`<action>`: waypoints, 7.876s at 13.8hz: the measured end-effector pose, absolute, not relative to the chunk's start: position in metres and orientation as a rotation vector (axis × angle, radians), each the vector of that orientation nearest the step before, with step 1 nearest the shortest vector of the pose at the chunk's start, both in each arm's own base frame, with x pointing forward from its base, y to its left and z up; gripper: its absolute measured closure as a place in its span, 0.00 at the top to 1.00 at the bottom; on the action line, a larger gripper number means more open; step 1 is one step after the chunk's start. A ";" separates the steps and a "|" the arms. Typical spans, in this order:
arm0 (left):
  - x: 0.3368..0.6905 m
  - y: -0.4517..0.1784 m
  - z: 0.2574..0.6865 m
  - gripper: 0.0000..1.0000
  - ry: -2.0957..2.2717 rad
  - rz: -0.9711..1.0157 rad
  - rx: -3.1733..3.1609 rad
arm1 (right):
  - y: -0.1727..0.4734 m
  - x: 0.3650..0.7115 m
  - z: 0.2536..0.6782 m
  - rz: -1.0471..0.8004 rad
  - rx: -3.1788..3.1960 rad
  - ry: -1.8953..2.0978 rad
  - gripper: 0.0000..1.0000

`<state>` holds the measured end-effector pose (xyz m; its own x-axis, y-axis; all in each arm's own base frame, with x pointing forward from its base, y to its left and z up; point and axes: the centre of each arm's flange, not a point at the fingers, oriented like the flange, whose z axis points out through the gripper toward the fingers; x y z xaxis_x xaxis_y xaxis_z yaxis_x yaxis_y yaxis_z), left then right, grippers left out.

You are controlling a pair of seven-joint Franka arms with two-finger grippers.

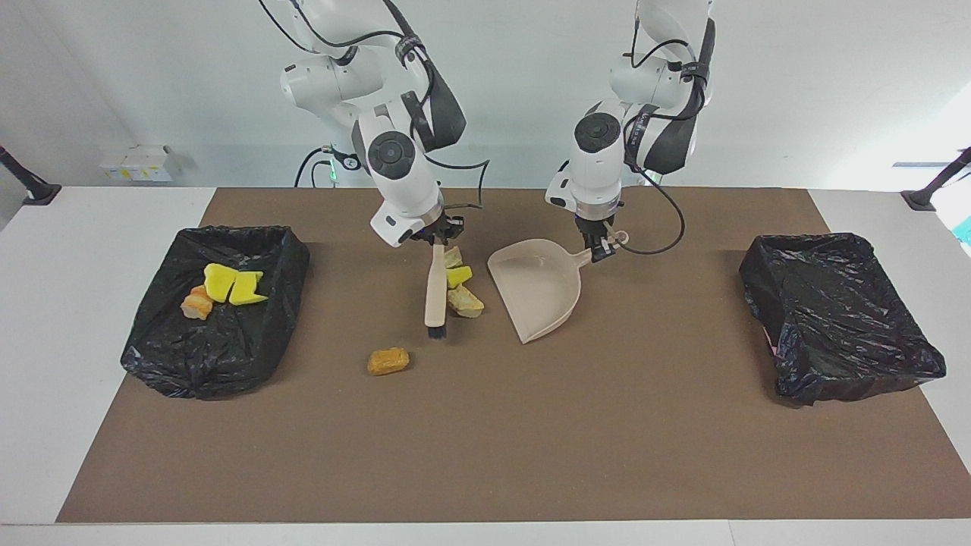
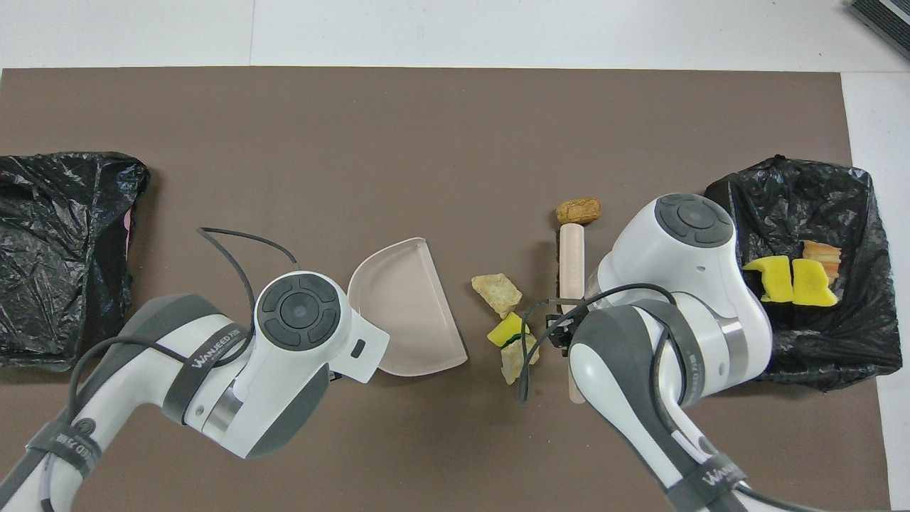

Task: Sweep and dump trash in bin
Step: 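Sweep the crumbs toward the dustpan with the right gripper's brush, then push the crumbs into the dustpan with the right gripper's brush, then reach the brush to the far crumb and sweep it toward the dustpan, then carry the loaded dustpan with the left gripper over the nearer bin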

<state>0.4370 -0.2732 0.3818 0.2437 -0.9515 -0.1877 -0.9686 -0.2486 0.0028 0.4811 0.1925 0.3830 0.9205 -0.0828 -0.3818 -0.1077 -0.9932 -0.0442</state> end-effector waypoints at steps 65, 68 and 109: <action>0.415 -0.261 0.368 0.31 1.803 0.184 -2.338 | 0.261 0.463 0.399 0.517 -3.075 -0.005 0.26; 0.415 -0.261 0.368 0.31 1.728 0.176 -2.393 | 0.223 0.483 0.395 0.472 -3.168 0.028 0.26; 0.430 -0.246 0.367 0.31 1.903 0.182 -2.294 | 0.349 0.454 0.350 0.644 -3.039 -0.487 0.26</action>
